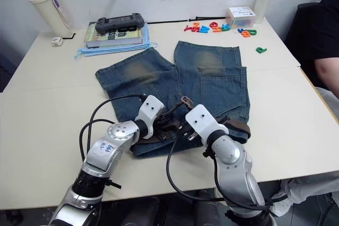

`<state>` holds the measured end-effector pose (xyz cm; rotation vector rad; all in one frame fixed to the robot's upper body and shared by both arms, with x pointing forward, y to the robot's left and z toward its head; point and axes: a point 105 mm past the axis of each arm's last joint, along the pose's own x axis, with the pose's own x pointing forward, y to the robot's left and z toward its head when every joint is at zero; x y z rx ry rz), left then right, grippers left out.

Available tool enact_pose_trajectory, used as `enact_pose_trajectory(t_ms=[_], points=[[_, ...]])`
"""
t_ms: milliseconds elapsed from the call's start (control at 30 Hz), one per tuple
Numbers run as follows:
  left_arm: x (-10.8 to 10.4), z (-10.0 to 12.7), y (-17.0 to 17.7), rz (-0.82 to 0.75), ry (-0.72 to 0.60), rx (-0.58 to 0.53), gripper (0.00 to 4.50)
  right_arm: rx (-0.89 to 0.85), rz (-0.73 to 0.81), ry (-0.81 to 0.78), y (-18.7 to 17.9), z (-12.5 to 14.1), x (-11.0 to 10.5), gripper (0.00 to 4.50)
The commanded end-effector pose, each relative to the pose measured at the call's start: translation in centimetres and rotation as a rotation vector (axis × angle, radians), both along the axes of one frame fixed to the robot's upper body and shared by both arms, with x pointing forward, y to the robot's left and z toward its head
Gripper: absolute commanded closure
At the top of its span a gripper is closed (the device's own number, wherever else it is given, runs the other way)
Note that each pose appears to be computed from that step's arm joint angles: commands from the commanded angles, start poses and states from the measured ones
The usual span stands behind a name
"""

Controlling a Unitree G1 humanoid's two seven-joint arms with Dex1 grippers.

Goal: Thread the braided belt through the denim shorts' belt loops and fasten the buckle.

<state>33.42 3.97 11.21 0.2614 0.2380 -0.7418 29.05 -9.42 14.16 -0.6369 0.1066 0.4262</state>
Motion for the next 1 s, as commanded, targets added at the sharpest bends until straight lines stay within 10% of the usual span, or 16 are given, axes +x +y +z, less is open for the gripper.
enact_pose_trajectory(t_ms=[33, 600, 1000], points=[[-0.2, 1.8, -2.6, -0.098, -0.077, -0.027, 4.50, -0.031, 0.161, -0.039, 2.3, 0.9, -1.3, 4.46], [-1.6, 2.7, -4.8, -0.252, -0.149, -0.051, 4.50, -0.115, 0.252, 0.037, 2.7, -0.4, -1.9, 4.46], [-1.4, 1.7, -2.4, -0.215, -0.119, -0.066, 4.50, 0.166, 0.414, 0.104, 4.0, 1.6, -3.7, 4.46]])
